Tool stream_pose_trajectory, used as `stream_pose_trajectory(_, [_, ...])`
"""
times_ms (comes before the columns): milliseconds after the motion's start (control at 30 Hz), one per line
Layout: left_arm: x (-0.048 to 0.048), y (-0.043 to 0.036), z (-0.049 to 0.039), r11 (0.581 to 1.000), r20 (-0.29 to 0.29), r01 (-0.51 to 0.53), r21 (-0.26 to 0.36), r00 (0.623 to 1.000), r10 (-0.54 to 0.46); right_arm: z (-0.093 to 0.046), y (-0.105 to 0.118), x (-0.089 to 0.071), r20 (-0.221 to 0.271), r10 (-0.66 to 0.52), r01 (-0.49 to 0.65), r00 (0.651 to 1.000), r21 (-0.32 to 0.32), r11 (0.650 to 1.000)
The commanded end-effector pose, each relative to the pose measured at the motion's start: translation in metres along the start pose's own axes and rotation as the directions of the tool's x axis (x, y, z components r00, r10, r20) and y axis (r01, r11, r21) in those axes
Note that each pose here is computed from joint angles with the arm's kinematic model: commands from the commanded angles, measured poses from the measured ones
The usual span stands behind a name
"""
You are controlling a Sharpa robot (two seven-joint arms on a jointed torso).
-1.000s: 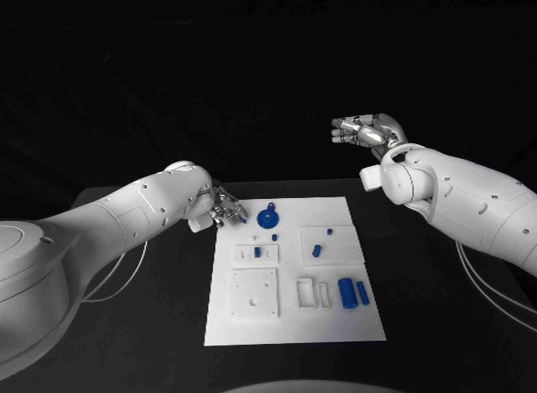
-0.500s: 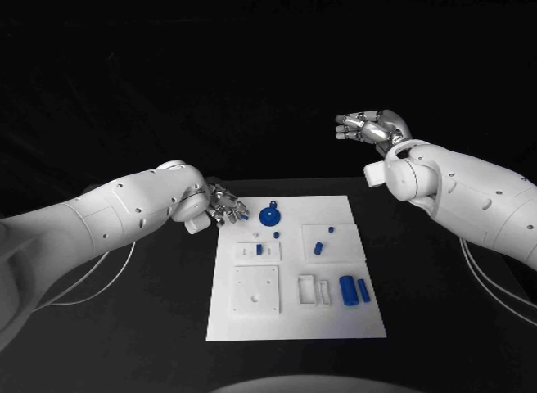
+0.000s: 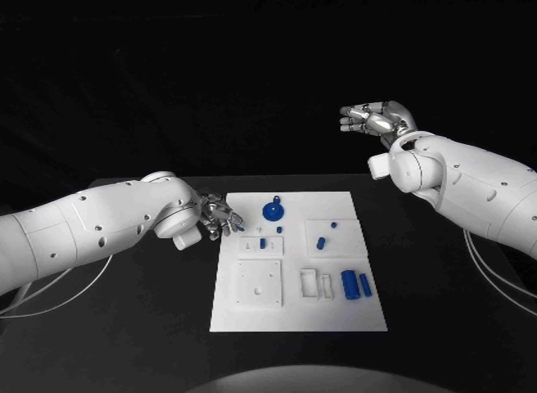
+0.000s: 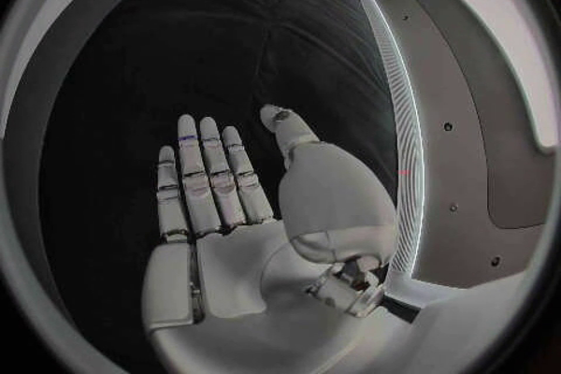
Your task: Assemble the parts on the task board
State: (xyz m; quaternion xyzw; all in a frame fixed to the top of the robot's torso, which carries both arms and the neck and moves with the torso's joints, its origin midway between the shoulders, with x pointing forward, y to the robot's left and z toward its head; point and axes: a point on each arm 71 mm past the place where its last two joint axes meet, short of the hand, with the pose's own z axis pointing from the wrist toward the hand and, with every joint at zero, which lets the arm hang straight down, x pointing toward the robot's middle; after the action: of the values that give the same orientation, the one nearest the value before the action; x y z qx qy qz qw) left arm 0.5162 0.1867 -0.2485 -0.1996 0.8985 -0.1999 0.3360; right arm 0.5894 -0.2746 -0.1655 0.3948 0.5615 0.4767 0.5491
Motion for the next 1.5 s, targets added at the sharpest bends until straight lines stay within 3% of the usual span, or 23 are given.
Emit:
stream_pose_trajectory(33, [0.0042,-0.0005,-0.002,0.998,0.04,-0.056,-0.015,0.998,0.056,-0.001,-0.001,0.001,-0.017,0.004,-0.004,1.0,-0.002,1.0])
stream_pose_trajectory(533, [0.0289,-0.0032,0.008,0.988,0.061,-0.154,-0.009,0.986,0.154,-0.001,-0.003,0.005,-0.026,0.008,-0.008,1.0,0.002,1.0])
stream_pose_trajectory(1100, [0.034,-0.0075,0.0154,0.984,0.07,-0.179,-0.004,0.981,0.179,0.0,-0.003,0.008,-0.031,0.01,-0.01,0.999,0.002,1.0])
stream_pose_trajectory(1500, [0.0401,-0.0066,0.0189,0.979,0.03,-0.202,-0.01,0.979,0.202,0.0,-0.002,0.009,-0.033,0.011,-0.011,0.999,0.002,1.0])
